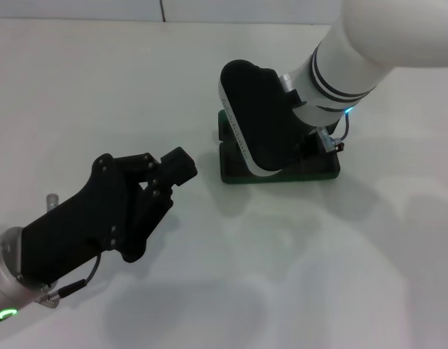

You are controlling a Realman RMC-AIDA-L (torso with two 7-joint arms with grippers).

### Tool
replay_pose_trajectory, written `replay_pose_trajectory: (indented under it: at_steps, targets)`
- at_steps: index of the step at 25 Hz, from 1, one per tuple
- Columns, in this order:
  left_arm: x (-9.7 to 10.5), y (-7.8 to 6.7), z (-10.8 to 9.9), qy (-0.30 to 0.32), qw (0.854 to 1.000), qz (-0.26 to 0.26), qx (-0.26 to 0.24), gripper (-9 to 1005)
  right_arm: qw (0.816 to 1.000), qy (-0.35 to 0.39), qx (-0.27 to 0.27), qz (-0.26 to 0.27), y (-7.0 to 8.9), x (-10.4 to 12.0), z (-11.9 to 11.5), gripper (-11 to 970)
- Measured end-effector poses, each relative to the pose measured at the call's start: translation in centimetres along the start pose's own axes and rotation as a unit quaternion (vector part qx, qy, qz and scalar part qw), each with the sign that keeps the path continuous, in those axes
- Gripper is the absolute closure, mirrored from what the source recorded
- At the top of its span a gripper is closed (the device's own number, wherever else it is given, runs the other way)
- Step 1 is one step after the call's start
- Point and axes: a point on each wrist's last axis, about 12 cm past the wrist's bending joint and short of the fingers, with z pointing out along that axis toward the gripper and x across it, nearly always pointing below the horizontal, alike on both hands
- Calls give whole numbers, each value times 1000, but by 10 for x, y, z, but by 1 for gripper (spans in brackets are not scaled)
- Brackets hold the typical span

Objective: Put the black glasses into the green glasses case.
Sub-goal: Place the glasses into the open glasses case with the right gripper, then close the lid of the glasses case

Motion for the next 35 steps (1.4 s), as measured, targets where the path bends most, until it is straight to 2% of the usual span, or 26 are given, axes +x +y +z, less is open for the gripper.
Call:
replay_pose_trajectory:
  at_steps: [14, 22, 25, 35]
  targets:
    - [-1, 0, 1, -4, 1000, 0, 1, 961, 1000, 12, 9, 0, 2, 1, 1, 834]
    - [-1, 1, 2, -5, 1000, 2, 2, 961, 1000, 3, 14, 2, 2, -3, -2, 734]
    - [-2, 2, 2, -5, 1000, 2, 2, 961, 1000, -3, 15, 15, 2, -5, -6, 697]
    - [-5, 4, 2, -4, 1000, 6, 6, 944, 997, -27, 7, 71, 15, 4, -14, 700]
